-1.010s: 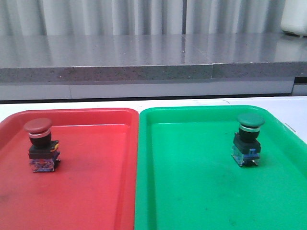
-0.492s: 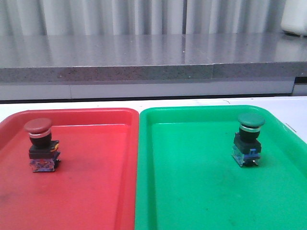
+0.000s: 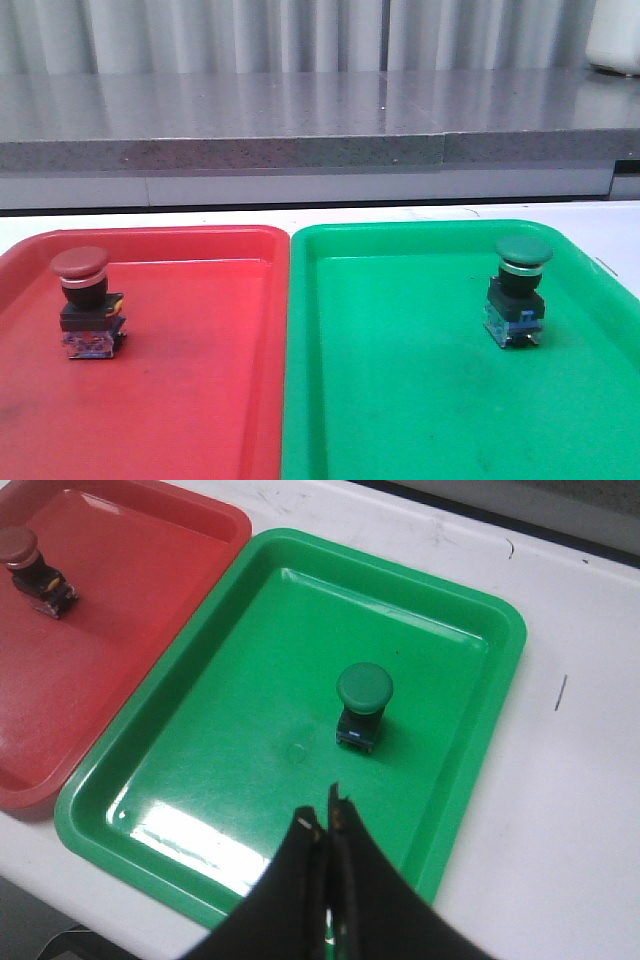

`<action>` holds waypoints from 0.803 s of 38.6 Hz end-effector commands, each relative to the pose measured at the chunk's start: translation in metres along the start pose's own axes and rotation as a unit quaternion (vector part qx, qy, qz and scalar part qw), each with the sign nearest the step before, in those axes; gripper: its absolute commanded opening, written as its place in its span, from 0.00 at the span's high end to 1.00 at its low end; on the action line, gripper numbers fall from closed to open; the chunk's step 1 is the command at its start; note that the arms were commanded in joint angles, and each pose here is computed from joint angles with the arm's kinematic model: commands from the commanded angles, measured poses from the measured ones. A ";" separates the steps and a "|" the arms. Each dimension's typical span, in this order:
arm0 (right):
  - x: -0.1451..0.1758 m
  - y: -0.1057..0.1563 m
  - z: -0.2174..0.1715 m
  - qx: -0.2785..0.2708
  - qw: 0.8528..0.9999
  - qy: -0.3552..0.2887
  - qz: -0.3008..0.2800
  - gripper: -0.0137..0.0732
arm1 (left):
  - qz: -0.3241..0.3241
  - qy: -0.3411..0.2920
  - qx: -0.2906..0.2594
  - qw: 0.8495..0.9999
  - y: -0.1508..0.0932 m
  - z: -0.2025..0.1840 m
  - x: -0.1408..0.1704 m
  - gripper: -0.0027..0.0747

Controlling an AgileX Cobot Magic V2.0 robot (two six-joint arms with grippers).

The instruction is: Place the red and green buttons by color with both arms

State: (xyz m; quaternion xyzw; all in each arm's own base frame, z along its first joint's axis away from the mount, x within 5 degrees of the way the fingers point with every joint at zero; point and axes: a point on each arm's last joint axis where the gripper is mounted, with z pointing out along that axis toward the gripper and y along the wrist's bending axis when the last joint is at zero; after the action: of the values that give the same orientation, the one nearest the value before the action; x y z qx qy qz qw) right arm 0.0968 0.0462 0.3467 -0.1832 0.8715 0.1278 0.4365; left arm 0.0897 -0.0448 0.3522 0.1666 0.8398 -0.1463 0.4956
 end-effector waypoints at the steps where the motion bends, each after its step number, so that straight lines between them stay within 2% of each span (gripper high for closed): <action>1: -0.011 0.000 -0.006 0.005 0.999 -0.042 -0.002 0.91 | -0.004 -0.045 0.006 0.999 -0.002 -0.004 -0.012 0.99; 6: -0.011 0.000 -0.006 0.005 0.999 -0.042 -0.002 0.91 | -0.004 -0.060 0.008 0.998 -0.002 -0.005 -0.009 0.99; 13: -0.011 0.000 -0.006 0.005 0.999 -0.042 -0.002 0.91 | -0.001 -0.141 -0.065 0.988 0.012 -0.012 0.012 0.99; 20: -0.011 0.000 -0.006 0.005 0.999 -0.042 -0.002 0.91 | -0.008 -0.219 -0.138 0.966 0.023 -0.013 0.056 0.99; 31: -0.011 0.000 -0.006 0.005 0.999 -0.042 -0.002 0.91 | -0.014 -0.282 -0.212 0.936 0.031 0.001 0.123 0.99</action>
State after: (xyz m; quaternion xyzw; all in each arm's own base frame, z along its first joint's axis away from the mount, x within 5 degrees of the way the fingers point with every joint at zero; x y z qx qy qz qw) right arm 0.0968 0.0462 0.3467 -0.1826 0.8716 0.1281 0.4365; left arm 0.0500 -0.0033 0.2353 0.0134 0.7294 -0.0223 0.6836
